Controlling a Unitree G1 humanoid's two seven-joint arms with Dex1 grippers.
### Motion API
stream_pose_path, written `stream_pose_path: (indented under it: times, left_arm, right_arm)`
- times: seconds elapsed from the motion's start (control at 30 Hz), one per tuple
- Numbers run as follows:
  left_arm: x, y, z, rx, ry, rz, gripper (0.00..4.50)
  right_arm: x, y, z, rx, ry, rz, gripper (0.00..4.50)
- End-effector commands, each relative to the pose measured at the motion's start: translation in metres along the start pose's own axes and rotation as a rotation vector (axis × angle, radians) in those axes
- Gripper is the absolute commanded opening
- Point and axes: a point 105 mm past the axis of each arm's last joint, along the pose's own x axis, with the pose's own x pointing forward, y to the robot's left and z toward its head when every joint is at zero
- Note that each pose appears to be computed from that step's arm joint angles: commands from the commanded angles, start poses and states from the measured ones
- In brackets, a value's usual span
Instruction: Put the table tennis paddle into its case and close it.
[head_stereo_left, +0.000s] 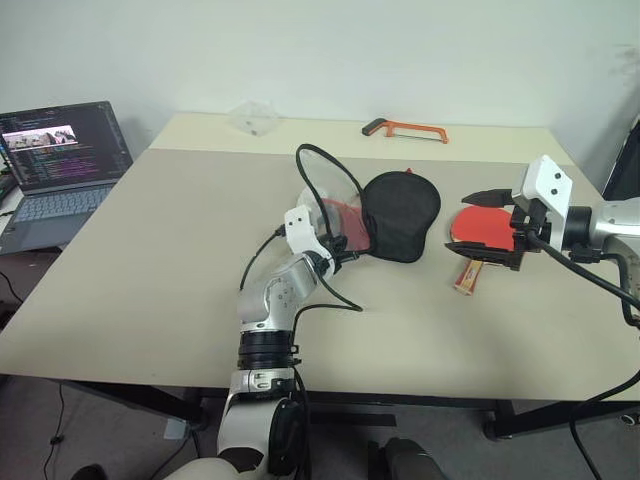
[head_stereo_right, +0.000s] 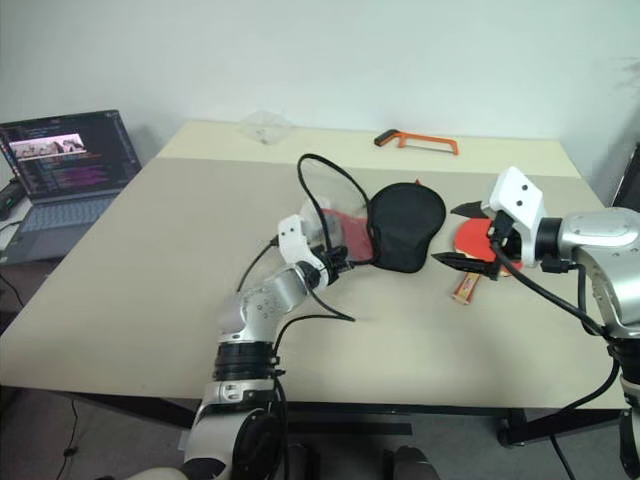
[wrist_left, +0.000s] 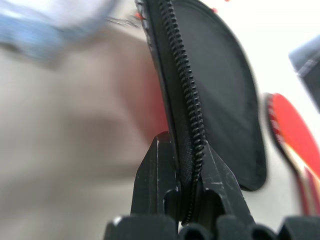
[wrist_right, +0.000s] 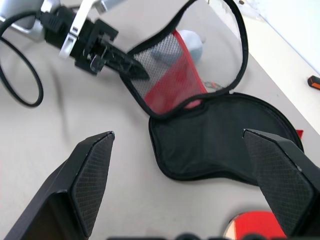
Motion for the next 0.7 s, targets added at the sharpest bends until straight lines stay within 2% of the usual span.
stream_pose_path:
  times: [0.03,0.2,0.33,0.47,0.7]
  left_arm:
    - [-0.009,-0.031,0.001,-0.018,-0.036,-0.009,0.02]
    - [-0.013,-0.036,-0.002,-0.064,-0.023,0.073,0.02]
    - [-0.012,-0.054,-0.009,-0.063,0.012,0.026,0.02]
    - [-0.008,-0.059,-0.016,-0.095,0.049,0.021,0.02]
    - [-0.003,-0.101,-0.022,-0.136,0.131,-0.122,0.02]
  right_arm:
    - [-0.009,-0.005,0.011,-0.042,-0.019,-0.039,4.50]
    - [-0.008,-0.002,0.012,-0.041,-0.020,-0.031,4.50]
    - [-0.007,0.000,0.012,-0.041,-0.020,-0.026,4.50]
    - [-0.008,0.000,0.012,-0.043,-0.015,-0.028,4.50]
    - [-0.010,-0.001,0.015,-0.052,-0.011,-0.030,4.50]
